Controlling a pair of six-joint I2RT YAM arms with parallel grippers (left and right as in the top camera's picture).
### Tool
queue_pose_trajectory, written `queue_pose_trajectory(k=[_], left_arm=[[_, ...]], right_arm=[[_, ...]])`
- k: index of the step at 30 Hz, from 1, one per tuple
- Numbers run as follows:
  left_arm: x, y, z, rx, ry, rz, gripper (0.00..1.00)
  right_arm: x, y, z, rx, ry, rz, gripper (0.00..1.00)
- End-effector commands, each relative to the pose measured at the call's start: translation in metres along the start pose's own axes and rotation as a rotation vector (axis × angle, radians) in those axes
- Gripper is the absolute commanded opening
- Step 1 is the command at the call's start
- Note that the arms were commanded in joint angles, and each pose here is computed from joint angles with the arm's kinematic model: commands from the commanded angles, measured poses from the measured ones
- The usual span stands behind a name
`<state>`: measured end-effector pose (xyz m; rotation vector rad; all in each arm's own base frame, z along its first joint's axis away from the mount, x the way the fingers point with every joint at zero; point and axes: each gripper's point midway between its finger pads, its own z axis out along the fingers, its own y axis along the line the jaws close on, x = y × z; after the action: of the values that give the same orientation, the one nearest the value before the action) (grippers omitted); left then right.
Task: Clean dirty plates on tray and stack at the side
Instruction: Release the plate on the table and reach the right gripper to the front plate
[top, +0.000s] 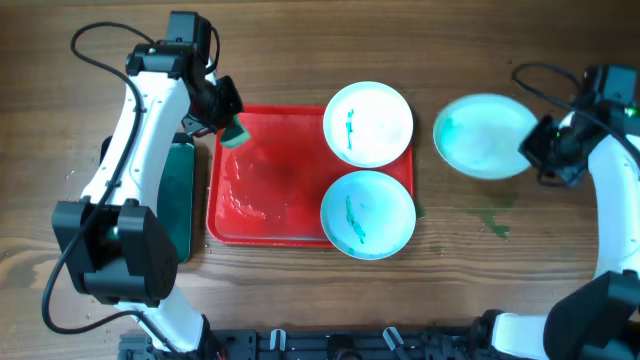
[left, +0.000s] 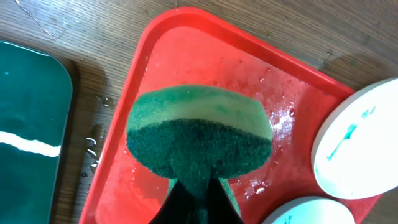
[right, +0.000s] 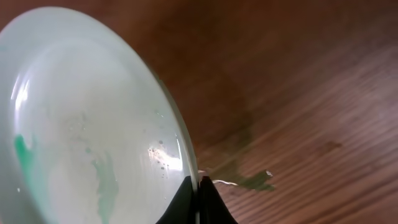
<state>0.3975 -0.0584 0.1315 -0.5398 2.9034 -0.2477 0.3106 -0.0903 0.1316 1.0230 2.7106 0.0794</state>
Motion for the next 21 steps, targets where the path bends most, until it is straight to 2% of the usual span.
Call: queue_pose_trajectory(k=[1,6,8,9,11,12,14,18,21], left_arm=[[-0.008,-0.002,-0.008,-0.002,-0.049,-0.009,0.04],[-0.008,-0.002,-0.008,-0.001,-0.051,-0.009,0.04],[-0.008,-0.002,-0.008,-0.001,-0.051,-0.009,0.04],[-0.008,-0.002,-0.008,-0.001,-0.05,-0.009,0.04],[-0.008,-0.002,-0.008,-0.001,-0.05,-0.009,0.04],[-0.008,-0.002,-0.008,-0.002,-0.05,-0.009,0.04],[-0.008,-0.002,-0.008,-0.001,-0.05,-0.009,0.04],[-0.008,-0.002,-0.008,-0.001,-0.05,-0.017,0.04],[-0.008,-0.002,-0.008,0.0,-0.05,-0.036,0.04]], right_arm=[[0.015,-0.021,0.025,0.039,0.023,0.062,0.04],[0.029,-0.031,0.058,0.052,0.022,0.067,0.04],[0.032,-0.04,0.068,0.088,0.013,0.098,0.18],[0.035,-0.042,0.071,0.096,0.018,0.096,0.33],[0.036,-0.041,0.07,0.087,0.026,0.071,0.39],[0.036,-0.04,0.068,0.084,0.03,0.069,0.39],[0.029,-0.023,0.051,0.015,0.039,0.017,0.33],[0.021,0.051,-0.009,-0.308,-0.007,-0.242,0.36],[0.045,0.089,-0.031,-0.42,-0.006,-0.406,0.38]])
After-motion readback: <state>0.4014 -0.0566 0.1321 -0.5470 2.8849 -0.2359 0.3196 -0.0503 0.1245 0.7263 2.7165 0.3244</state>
